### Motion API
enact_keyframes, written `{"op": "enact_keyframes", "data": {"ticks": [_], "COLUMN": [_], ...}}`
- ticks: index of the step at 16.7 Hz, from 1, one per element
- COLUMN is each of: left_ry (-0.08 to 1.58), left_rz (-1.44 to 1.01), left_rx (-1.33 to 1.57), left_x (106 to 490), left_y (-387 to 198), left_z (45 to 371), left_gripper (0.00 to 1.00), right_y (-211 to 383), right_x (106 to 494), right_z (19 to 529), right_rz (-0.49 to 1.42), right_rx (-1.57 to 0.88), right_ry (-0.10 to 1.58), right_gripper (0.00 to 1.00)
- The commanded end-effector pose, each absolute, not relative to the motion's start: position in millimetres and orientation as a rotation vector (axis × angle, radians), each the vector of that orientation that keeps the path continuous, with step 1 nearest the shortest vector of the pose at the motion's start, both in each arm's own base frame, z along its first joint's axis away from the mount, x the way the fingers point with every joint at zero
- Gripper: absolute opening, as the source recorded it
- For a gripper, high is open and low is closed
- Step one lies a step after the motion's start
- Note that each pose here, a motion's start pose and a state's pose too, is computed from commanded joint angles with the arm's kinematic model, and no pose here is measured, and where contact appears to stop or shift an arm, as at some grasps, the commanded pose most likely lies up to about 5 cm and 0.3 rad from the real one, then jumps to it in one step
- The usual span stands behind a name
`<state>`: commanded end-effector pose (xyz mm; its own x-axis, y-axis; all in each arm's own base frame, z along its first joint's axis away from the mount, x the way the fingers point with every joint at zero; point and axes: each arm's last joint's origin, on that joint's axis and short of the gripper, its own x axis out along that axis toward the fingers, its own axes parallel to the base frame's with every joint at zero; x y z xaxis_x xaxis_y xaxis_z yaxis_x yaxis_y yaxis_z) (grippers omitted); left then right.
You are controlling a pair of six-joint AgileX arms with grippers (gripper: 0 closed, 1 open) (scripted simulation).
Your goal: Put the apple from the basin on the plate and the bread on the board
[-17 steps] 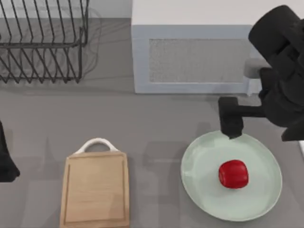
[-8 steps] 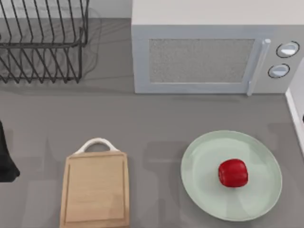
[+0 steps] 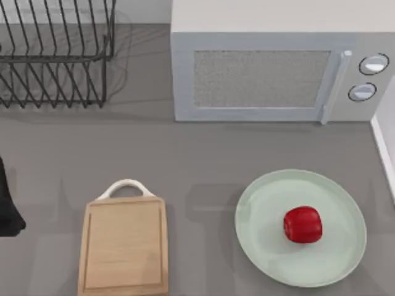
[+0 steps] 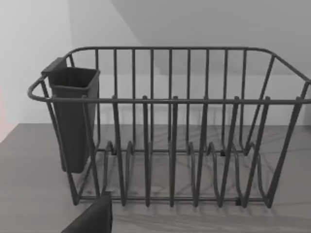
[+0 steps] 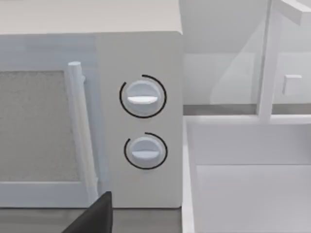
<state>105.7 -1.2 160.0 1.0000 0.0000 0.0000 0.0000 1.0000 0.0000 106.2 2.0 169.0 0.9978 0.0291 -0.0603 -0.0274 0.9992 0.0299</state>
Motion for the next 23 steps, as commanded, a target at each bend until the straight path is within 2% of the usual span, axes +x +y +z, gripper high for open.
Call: {"op": "enact_keyframes", "data": {"ticks": [3, 8, 12, 17, 20, 23], "left_ry": [0.0, 0.0, 0.08, 0.363, 0.598, 0.853], "left_rz": [0.0, 0.0, 0.015, 0.056, 0.085, 0.111], "left_rx": [0.0, 0.0, 0.003, 0.002, -0.009, -0.029], "left_x": [105.7, 105.7, 107.4, 130.5, 164.6, 212.1], "left_y": [-1.2, -1.2, 0.5, 7.2, 15.6, 28.6], "left_z": [160.0, 160.0, 177.2, 221.4, 245.2, 255.3], "left_gripper": [1.0, 1.0, 1.0, 1.0, 1.0, 1.0], "right_y": [-1.2, -1.2, -1.2, -1.2, -1.2, -1.2], "right_x": [105.7, 105.7, 105.7, 105.7, 105.7, 105.7], "right_z": [160.0, 160.0, 160.0, 160.0, 160.0, 160.0], "right_rz": [0.0, 0.0, 0.0, 0.0, 0.0, 0.0], "right_rx": [0.0, 0.0, 0.0, 0.0, 0.0, 0.0], "right_ry": [0.0, 0.0, 0.0, 0.0, 0.0, 0.0], "right_gripper": [1.0, 1.0, 1.0, 1.0, 1.0, 1.0]}}
